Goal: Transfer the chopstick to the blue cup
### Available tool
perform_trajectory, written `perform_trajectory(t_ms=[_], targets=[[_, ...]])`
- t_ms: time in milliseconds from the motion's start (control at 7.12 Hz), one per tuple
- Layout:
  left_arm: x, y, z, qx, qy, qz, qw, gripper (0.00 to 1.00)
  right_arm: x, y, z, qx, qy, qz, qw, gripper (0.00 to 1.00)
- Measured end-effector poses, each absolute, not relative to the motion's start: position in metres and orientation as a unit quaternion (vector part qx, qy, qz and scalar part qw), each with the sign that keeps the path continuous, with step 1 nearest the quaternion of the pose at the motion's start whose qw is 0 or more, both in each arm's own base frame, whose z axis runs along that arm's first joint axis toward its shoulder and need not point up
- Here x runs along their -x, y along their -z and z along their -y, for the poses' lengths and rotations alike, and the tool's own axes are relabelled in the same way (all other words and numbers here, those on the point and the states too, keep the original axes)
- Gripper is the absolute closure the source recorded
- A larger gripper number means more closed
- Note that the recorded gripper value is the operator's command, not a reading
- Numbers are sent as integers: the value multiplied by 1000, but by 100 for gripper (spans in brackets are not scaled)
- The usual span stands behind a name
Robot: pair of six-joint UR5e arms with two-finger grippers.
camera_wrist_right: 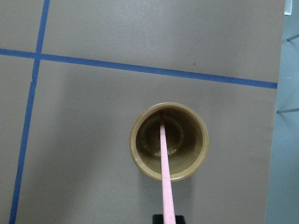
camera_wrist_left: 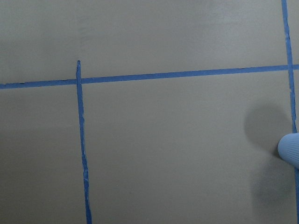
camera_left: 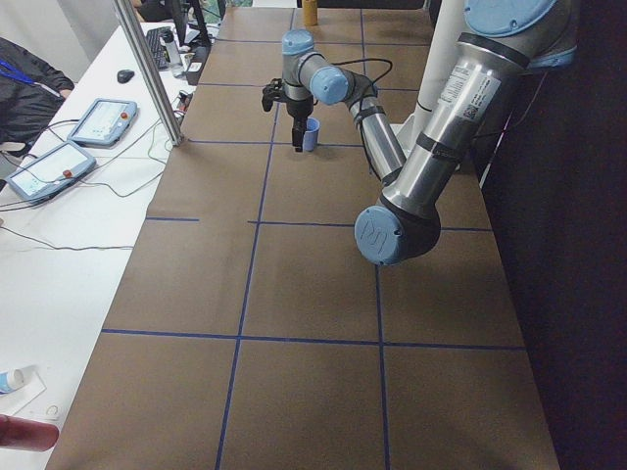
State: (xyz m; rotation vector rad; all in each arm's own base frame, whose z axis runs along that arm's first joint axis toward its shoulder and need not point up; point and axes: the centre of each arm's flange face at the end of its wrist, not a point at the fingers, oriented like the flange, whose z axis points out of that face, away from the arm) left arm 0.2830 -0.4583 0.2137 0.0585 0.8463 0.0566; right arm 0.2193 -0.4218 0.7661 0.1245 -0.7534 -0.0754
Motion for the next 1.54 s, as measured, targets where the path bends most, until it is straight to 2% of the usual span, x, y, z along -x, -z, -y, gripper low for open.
perform_trajectory(t_ms=[281, 842, 1123, 1544], targets=[[-282, -213, 458, -29, -27, -411, 911, 0, -228, -721, 422, -53, 25, 370, 927, 100], [-280, -212, 456, -31, -27, -412, 910, 0, -239, -573, 407, -22, 13, 351, 936, 100], [-270, -225, 449, -28, -27, -408, 912, 0, -224, -482, 431, -14, 10, 357, 934, 100], [-211, -269, 457, -50, -41, -382, 922, 0, -125, -362, 490, -8, -19, 382, 924, 100]])
